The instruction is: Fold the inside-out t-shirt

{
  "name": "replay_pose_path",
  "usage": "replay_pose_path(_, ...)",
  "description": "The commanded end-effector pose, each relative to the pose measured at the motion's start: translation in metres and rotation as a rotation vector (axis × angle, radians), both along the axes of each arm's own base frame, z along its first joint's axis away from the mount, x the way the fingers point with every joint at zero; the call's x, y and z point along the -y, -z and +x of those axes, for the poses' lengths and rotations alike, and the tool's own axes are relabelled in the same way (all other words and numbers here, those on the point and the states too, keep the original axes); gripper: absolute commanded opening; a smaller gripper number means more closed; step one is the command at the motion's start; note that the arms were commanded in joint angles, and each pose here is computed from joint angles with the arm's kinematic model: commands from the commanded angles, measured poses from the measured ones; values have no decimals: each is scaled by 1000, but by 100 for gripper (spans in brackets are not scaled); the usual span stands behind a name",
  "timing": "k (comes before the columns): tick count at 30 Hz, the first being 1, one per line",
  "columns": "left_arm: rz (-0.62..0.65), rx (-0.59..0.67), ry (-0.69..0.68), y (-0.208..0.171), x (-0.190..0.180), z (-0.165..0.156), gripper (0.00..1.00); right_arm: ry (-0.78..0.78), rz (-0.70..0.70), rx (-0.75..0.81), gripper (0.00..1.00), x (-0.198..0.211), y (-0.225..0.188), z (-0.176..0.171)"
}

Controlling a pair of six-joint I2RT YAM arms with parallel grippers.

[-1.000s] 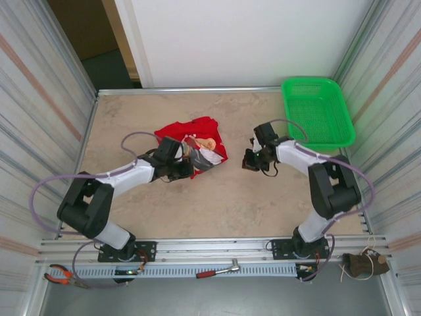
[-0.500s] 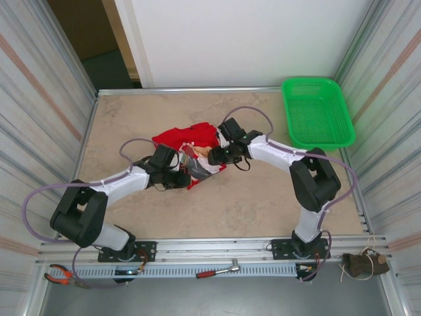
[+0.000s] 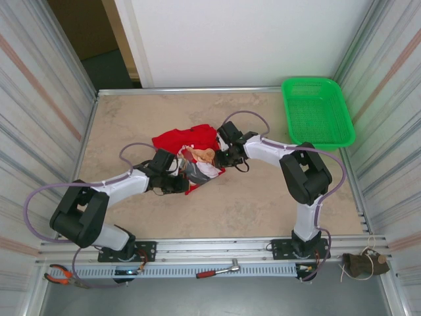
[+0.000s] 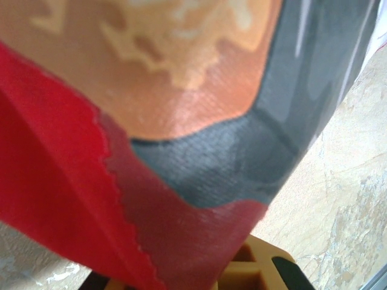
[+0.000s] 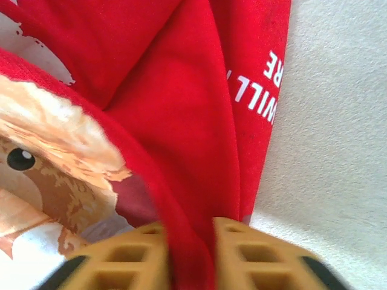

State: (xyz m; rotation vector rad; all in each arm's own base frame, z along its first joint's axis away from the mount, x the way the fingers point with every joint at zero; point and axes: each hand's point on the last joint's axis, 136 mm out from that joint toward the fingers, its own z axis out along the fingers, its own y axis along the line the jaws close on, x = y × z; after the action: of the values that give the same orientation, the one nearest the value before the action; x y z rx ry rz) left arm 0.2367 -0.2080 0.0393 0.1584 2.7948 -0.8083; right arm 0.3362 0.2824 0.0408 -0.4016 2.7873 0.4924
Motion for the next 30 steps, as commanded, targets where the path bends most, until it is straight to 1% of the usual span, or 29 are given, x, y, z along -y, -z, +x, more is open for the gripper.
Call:
replay_pose_path(1, -9, 14, 17, -1, -1, -4, 0, -3, 8, -37, 1, 1, 9, -12)
replay_pose_path(5, 1, 15, 10, -3, -5, -3, 0, 78, 2, -44, 0, 29, 6, -20)
replay_pose_path(9, 7, 13, -14, -6, -13, -2, 0, 183, 26, -58, 0, 66, -2, -39)
replay_pose_path(11, 2, 10, -12, -7, -14, -3, 0, 211, 51, -64, 0, 75, -8, -54)
replay_pose_path(14, 0, -12, -9, -5, -15, -9, 0, 230, 73, -76, 0, 78, -8, -76)
replay_pose_path(18, 7, -53, -11, 3, -19, -20, 0, 242, 35, -106, 0, 82, 6, -106)
replay_pose_path(21, 61, -95, -28, 12, -30, -30, 0, 291, -39, -144, 0, 99, 24, -123)
replay_pose_path(23, 92, -93, -49, 16, -38, -30, 0, 357, -100, -168, 0, 118, 33, -127)
replay_pose_path(26, 81, -96, -81, 17, -45, -27, 0, 446, -132, -186, 0, 136, 35, -123)
replay_pose_path(27, 76, -95, -79, 16, -45, -26, 0, 453, -124, -188, 0, 137, 34, -120)
replay_pose_path(29, 55, -82, -56, 11, -41, -22, 0, 413, -82, -173, 0, 126, 25, -114)
replay_pose_path(30, 51, -79, -51, 9, -40, -22, 0, 393, -75, -162, 15, 121, 21, -112)
